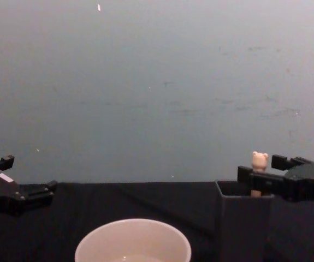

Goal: Pick up the stirring spoon with one hand, stir inside the cup, then place it back in its original position.

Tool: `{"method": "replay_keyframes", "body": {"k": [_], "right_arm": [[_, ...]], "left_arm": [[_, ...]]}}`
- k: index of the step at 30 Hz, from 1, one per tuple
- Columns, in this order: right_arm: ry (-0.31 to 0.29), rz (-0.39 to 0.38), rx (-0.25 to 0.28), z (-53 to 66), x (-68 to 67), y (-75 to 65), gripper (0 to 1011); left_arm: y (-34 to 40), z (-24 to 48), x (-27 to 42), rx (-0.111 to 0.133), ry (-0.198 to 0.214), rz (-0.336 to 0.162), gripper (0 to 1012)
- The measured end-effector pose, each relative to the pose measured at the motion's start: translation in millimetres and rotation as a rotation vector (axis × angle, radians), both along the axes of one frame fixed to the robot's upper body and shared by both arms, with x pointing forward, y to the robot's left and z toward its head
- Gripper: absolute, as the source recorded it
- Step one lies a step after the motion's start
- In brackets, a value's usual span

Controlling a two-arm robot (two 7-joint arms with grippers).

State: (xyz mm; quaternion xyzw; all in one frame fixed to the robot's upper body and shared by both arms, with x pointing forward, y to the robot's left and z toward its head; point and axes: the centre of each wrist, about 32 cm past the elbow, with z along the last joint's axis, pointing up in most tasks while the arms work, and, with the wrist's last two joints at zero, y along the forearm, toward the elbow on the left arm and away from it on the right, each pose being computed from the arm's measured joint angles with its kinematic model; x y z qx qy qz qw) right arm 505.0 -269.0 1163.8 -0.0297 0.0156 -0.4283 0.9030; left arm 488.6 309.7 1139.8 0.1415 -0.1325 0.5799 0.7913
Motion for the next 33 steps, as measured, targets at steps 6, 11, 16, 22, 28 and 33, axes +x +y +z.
{"method": "replay_keyframes", "body": {"k": [6, 11, 16, 22, 28, 33], "right_arm": [[0.0, 0.0, 0.0, -0.1, -0.1, 0.0, 860], [-0.001, -0.001, 0.0, -0.1, -0.1, 0.0, 716], [-0.001, -0.001, 0.0, -0.1, -0.1, 0.0, 536], [-0.001, -0.001, 0.0, -0.1, -0.1, 0.0, 332], [-0.002, -0.001, 0.0, -0.1, -0.1, 0.0, 211], [-0.001, -0.001, 0.0, -0.1, -0.1, 0.0, 211]], "left_arm": [[0.0, 0.0, 0.0, 0.0, 0.0, 0.0, 1001], [0.0, 0.0, 0.0, 0.0, 0.0, 0.0, 1001], [0.0, 0.0, 0.0, 0.0, 0.0, 0.0, 1001], [0.0, 0.0, 0.0, 0.0, 0.0, 0.0, 1001], [0.0, 0.0, 0.0, 0.0, 0.0, 0.0, 1001], [0.0, 0.0, 0.0, 0.0, 0.0, 0.0, 1002]]}}
